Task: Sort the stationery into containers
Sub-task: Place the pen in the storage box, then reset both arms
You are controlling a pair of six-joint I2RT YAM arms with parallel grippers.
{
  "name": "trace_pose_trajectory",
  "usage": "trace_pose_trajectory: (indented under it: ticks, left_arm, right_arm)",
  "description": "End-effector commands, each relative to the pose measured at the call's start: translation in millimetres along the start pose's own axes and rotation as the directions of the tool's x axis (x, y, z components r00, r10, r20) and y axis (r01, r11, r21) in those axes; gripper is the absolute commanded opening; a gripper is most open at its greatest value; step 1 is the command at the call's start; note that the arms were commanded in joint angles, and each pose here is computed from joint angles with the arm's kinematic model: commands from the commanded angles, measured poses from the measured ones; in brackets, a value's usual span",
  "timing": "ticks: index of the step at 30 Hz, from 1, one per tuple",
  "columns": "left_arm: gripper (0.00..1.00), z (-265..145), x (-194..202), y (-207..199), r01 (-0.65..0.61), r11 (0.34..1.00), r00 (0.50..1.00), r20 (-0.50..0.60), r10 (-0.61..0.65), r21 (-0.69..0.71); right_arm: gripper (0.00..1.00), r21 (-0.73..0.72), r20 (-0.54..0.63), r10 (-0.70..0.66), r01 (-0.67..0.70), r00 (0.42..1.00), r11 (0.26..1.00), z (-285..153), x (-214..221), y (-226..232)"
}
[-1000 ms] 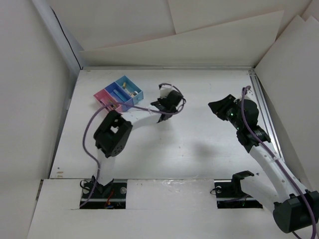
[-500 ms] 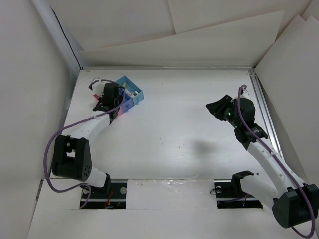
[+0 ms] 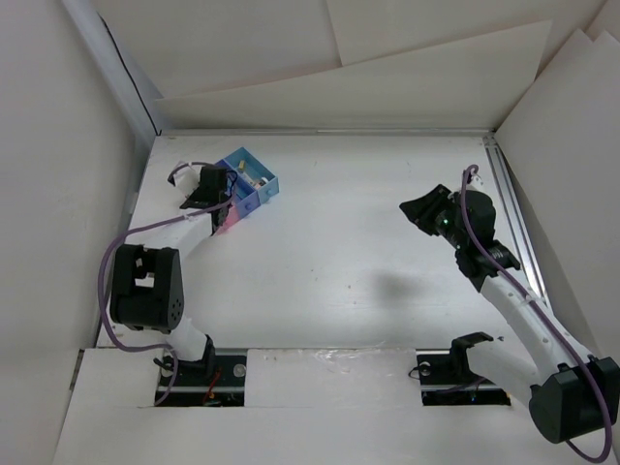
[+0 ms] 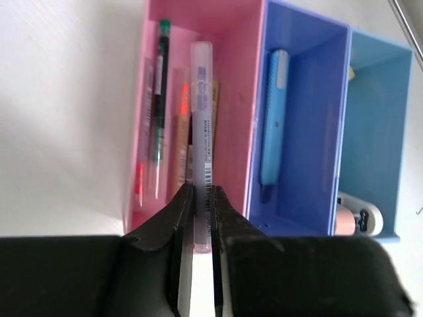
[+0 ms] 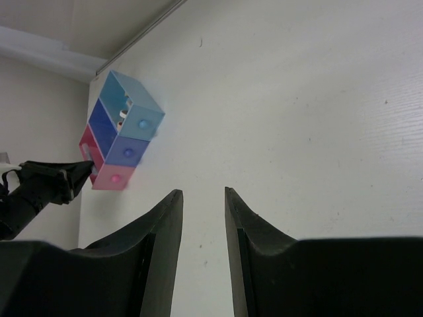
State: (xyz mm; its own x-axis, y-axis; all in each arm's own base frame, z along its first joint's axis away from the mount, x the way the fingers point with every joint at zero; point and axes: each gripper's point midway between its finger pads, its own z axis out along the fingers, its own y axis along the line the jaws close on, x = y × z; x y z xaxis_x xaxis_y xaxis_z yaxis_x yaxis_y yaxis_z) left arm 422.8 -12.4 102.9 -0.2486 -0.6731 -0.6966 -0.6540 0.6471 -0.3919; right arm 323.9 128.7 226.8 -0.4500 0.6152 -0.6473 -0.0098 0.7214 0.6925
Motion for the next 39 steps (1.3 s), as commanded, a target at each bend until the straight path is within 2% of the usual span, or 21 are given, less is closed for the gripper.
trace_pose_trajectory:
  ticks: [1,3,5,8,9,13,17,19,22,24,25,27,28,31,33,34,35,39]
  left_arm:
    - [0.0,1,-16,-3,0.022,1.0,0.999,0.034,-0.022,-0.004]
    - [0.0,1,-16,-3,0.022,1.0,0.999,0.034,-0.022,-0.004]
    - [0.08,0,-19,-5,0.024,1.0,0.999,0.043,-0.023,-0.008]
    - [0.23,-1,-21,-5,0.014,1.0,0.999,0.042,-0.013,-0.009]
    - [0.32,-4,-25,-7,0.02,1.0,0.999,0.049,-0.02,0.001]
    - [0.5,-27,-48,-23,0.063,0.994,0.994,0.088,-0.071,0.088]
    - [0.57,-66,-74,-49,0.086,0.97,0.982,0.146,-0.121,0.228]
    - [0.59,-88,-67,-65,0.042,0.952,0.984,0.152,-0.092,0.302]
    - [0.64,-128,-55,-92,-0.026,0.884,0.987,0.15,-0.05,0.466]
    - [0.68,-157,-51,-109,-0.056,0.81,0.988,0.152,-0.041,0.584]
    - [0.74,-163,-29,-110,-0.086,0.772,0.993,0.118,0.013,0.63]
    - [0.78,-173,-20,-113,-0.084,0.722,0.995,0.094,0.026,0.686]
    - [0.79,-175,-8,-108,-0.097,0.7,0.995,0.079,0.059,0.708]
    - [0.84,-190,17,-109,-0.102,0.6,0.991,0.032,0.127,0.794]
    - [0.84,-187,43,-95,-0.097,0.573,0.984,-0.009,0.179,0.814]
    - [0.85,-199,46,-98,-0.098,0.505,0.982,0.001,0.189,0.857]
    - [0.85,-193,62,-87,-0.105,0.501,0.975,-0.011,0.222,0.859]
    - [0.86,-209,76,-85,-0.095,0.404,0.963,-0.019,0.27,0.91]
  right_arm:
    - [0.38,-0.042,0.019,-0.008,0.009,1.0,0.999,0,-6,11]
    - [0.38,-0.042,0.019,-0.008,0.009,1.0,0.999,0,-6,11]
    - [0.38,-0.036,0.012,-0.008,0.008,1.0,0.999,2,-4,9]
    - [0.38,-0.036,0.012,-0.008,0.008,1.0,0.999,2,-4,9]
    - [0.38,-0.036,0.012,-0.008,0.008,1.0,0.999,2,-4,9]
    - [0.38,-0.036,0.012,-0.008,0.008,1.0,0.999,2,-4,9]
    - [0.38,-0.042,0.006,-0.017,0.017,1.0,0.999,3,-5,11]
    - [0.38,-0.042,0.006,-0.017,0.017,1.0,0.999,3,-5,11]
    - [0.39,-0.048,0.0,-0.02,0.02,1.0,0.999,3,-2,13]
    - [0.42,-0.042,0.006,-0.02,0.02,1.0,0.999,3,-3,12]
    - [0.47,-0.034,-0.001,-0.019,0.019,1.0,0.999,6,-1,10]
    - [0.54,-0.041,0.005,-0.02,0.02,1.0,0.999,5,-4,13]
    - [0.6,-0.033,0.012,-0.019,0.02,1.0,0.999,5,-6,12]
    - [0.97,-0.022,0.024,-0.031,0.031,0.999,0.999,6,-7,11]
    - [1.0,-0.003,0.029,-0.03,0.03,0.999,1.0,6,-7,7]
    - [1.0,0.006,0.037,-0.033,0.033,0.999,0.999,7,-7,7]
    - [1.0,-0.002,0.046,-0.033,0.034,0.998,0.999,4,-10,9]
    - [1.0,0.004,0.081,-0.048,0.048,0.996,0.999,0,-14,12]
